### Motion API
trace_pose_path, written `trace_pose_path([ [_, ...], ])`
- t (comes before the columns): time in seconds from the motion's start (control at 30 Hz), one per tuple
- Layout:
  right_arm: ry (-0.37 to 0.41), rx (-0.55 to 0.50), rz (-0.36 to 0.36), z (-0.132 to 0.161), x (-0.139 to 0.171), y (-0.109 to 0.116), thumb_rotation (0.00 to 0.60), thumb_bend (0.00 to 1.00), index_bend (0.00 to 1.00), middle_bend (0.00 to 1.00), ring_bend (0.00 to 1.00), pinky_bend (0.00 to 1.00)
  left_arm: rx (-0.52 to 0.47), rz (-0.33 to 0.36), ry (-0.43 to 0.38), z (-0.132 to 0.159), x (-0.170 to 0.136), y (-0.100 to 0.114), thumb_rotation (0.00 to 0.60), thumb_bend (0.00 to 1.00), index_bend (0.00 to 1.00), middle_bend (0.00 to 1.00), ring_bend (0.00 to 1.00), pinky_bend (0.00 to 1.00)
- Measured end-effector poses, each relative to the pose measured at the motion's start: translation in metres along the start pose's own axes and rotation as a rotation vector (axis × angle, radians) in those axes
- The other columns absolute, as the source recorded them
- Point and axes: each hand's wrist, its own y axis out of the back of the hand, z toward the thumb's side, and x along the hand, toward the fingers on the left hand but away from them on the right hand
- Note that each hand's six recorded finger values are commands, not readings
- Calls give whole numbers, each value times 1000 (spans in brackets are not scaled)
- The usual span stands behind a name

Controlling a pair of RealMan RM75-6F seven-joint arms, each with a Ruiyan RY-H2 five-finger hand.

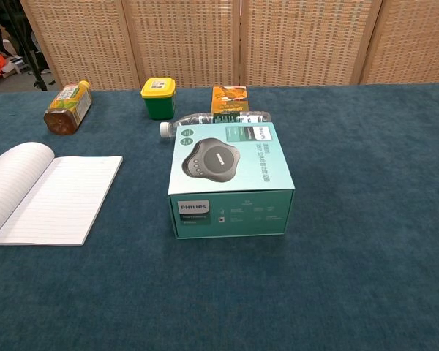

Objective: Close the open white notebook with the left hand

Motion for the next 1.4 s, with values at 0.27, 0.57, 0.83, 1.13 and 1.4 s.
trace_pose_path([
  [0.27,2,-4,3,0,0,0,600,0,0,0,0,0,36,22,-18,2,0,2,600,664,0,0,0,0],
  [0.57,4,-6,5,0,0,0,600,0,0,0,0,0,43,23,-31,3,-1,1,600,691,0,0,0,0],
  [0.83,4,-7,5,0,0,0,600,0,0,0,0,0,55,40,-40,3,-1,4,600,728,0,0,0,0],
  [1.13,4,-9,5,0,0,0,600,0,0,0,0,0,59,52,-42,3,-1,6,600,747,0,0,0,0],
  [1.4,3,-11,4,-1,0,1,600,0,0,0,0,0,66,67,-51,4,-2,9,600,757,0,0,0,0],
])
